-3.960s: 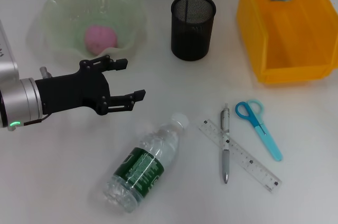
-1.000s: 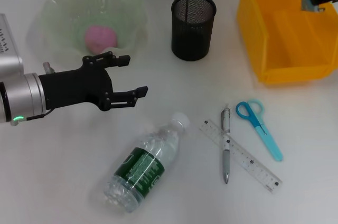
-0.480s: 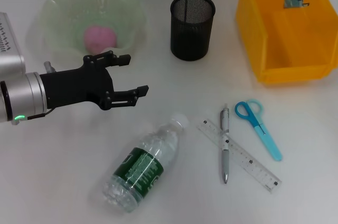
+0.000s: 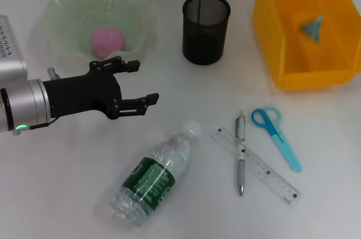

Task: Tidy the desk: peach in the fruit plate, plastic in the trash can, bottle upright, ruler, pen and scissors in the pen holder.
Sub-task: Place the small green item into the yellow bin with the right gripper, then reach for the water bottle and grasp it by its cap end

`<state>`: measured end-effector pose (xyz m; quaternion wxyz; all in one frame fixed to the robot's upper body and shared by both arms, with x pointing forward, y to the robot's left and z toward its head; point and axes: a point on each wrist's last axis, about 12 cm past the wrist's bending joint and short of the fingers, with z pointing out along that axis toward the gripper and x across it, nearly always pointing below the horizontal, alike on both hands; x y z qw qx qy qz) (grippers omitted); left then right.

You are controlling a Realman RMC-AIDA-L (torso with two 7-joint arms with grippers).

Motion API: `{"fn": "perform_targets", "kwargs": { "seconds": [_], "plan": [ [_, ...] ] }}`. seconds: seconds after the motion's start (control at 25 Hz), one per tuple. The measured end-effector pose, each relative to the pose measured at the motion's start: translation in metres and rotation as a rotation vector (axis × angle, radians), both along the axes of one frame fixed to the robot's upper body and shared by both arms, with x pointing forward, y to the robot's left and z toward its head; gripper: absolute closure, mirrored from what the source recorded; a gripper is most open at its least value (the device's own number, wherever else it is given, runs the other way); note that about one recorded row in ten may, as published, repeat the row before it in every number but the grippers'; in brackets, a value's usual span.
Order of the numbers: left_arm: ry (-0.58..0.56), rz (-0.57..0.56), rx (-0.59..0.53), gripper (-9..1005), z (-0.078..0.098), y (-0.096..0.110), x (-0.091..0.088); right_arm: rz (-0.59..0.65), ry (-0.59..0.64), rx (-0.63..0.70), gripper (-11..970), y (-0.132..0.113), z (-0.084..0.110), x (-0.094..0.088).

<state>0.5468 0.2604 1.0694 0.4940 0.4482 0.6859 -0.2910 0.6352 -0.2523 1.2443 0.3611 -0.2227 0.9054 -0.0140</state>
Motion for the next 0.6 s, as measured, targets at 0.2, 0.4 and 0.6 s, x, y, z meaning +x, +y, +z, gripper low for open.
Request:
{"fn": "perform_targets", "kwargs": {
  "seconds": [0.2,0.4,0.6],
  "plan": [
    [0.003,0.0,0.0,164,-0.001,0.0,-0.001,-0.001,0.081,-0.007,178,0.002,-0.007,0.006],
    [0.0,0.003,-0.002,165,-0.001,0.002,-0.002,-0.012,0.039,-0.01,179,-0.002,-0.006,0.0],
    [-0.001,0.015,-0.011,166,-0.002,0.006,-0.005,0.048,-0.095,0.168,180,-0.011,0.01,-0.028]
  ]
}}
